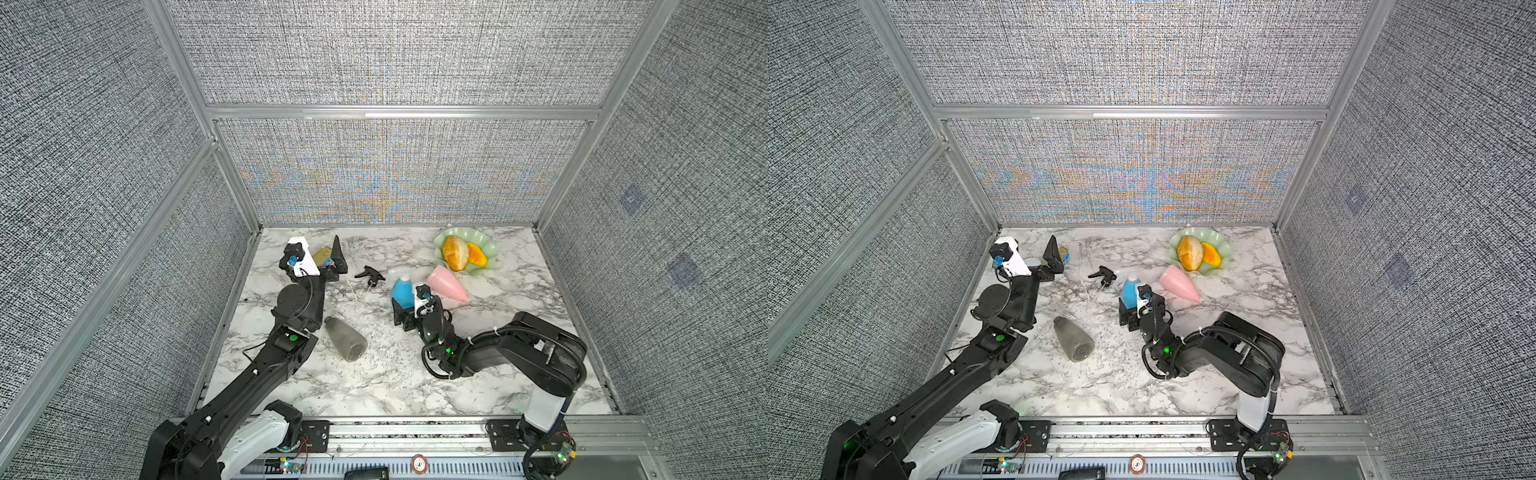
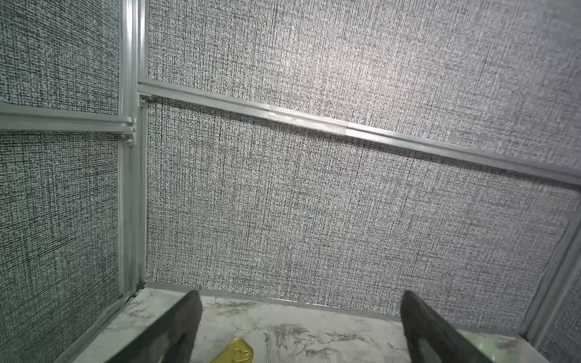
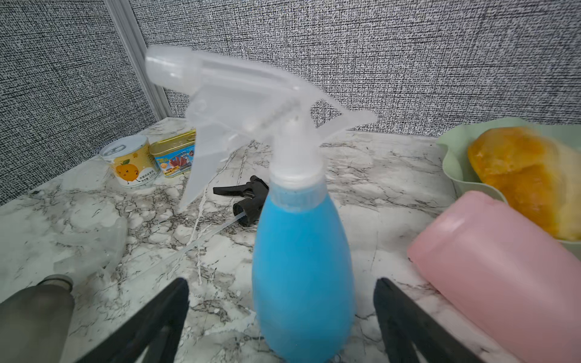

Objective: Attach spray nozzles to spray bottles
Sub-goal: Place the spray bottle at the center of the board, then pick up the spray nozzle from the center of the board.

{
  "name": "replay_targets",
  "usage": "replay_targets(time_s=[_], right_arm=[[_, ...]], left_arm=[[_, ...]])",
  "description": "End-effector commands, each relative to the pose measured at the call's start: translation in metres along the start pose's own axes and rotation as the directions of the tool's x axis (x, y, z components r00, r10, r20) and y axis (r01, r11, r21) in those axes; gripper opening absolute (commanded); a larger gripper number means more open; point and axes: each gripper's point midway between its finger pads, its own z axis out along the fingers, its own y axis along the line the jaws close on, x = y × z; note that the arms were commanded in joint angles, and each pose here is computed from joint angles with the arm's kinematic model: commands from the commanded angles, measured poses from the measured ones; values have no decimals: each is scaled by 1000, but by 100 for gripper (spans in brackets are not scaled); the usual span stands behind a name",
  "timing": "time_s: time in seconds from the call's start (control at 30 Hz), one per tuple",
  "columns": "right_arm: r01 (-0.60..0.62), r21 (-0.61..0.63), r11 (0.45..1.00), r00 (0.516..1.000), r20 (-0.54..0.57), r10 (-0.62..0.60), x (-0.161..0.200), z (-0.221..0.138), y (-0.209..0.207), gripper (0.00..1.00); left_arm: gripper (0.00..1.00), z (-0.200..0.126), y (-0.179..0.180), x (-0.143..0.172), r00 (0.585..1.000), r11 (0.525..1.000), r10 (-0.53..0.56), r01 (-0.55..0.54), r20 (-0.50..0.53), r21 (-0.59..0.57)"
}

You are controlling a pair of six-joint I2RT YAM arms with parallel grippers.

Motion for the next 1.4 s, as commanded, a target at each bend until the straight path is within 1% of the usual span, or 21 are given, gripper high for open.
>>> replay_targets(time_s=[0.0, 0.07, 0.13, 0.2, 0.3, 0.37, 0.43, 0.47, 0.53, 0.6, 0.63, 0.67, 0.73, 0.77, 0.8, 0.87, 0.97, 1.03, 1.07, 1.2, 1.37], right_arm=[[-7, 8, 1000, 1000, 23, 7, -9, -13, -5, 94], [-9, 4, 1000, 1000, 29, 9, -17, -29, -9, 94], [-15, 39, 999, 999, 34, 14, -32, -43, -18, 94], [-65, 108, 992, 998, 7, 64, -54, -54, -36, 94], [-98, 154, 983, 984, -133, 119, -80, -60, -59, 92], [-101, 208, 973, 967, -211, 145, -97, -64, -78, 91], [-90, 255, 963, 951, -266, 159, -109, -68, -95, 89], [-91, 280, 956, 942, -288, 174, -112, -71, -105, 89], [-121, 277, 953, 936, -289, 203, -124, -74, -113, 88], [-157, 271, 950, 928, -289, 236, -124, -77, -121, 89], [-174, 269, 947, 927, -281, 250, -126, -79, -125, 88], [-192, 269, 944, 922, -281, 267, -124, -81, -129, 88], [-217, 269, 938, 912, -287, 293, -116, -85, -134, 88], [-230, 264, 937, 910, -283, 303, -115, -86, -135, 88], [-239, 259, 936, 907, -284, 311, -113, -88, -136, 88], [-246, 257, 935, 907, -278, 315, -111, -90, -139, 88], [-251, 266, 930, 907, -271, 323, -111, -91, -144, 88], [-250, 263, 932, 907, -274, 320, -111, -93, -145, 88], [-250, 265, 931, 907, -272, 321, -111, -94, -146, 88], [-255, 272, 928, 906, -269, 328, -106, -95, -151, 88], [-261, 265, 928, 905, -267, 331, -106, -92, -151, 88]], left_arm=[[97, 13, 5, 32, 986, 998, 39, -45, -165, -35], [95, 23, 6, 42, 970, 997, 53, -66, -237, -47], [93, 34, -2, 54, 937, 995, 94, -99, -336, 2], [90, 41, -4, 73, 889, 993, 111, -116, -445, 16], [85, 42, -5, 105, 801, 992, 123, -114, -586, 52], [81, 38, -12, 130, 724, 987, 161, -110, -670, 117], [77, 33, -14, 151, 653, 984, 175, -103, -736, 143], [73, 30, -12, 164, 613, 986, 165, -100, -773, 131], [67, 24, -19, 186, 549, 981, 191, -73, -814, 181], [65, 15, -30, 211, 468, 961, 260, -35, -845, 276], [64, 13, -32, 223, 426, 953, 286, -32, -858, 302], [64, 10, -29, 236, 372, 955, 285, -31, -883, 295], [64, 10, -17, 254, 262, 974, 225, -71, -938, 213], [62, 8, -11, 266, 199, 973, 222, -106, -954, 205], [61, 6, -9, 278, 146, 971, 224, -114, -964, 209], [60, 3, -16, 295, 95, 971, 235, -66, -967, 230], [57, 2, -13, 318, 49, 974, 221, -71, -974, 217], [57, -5, -15, 330, 15, 974, 223, -46, -975, 222], [55, -8, -17, 333, -2, 974, 224, -27, -975, 224], [55, -12, -26, 330, 6, 974, 224, 19, -975, 224], [58, -15, -22, 323, 16, 976, 218, 2, -976, 219]])
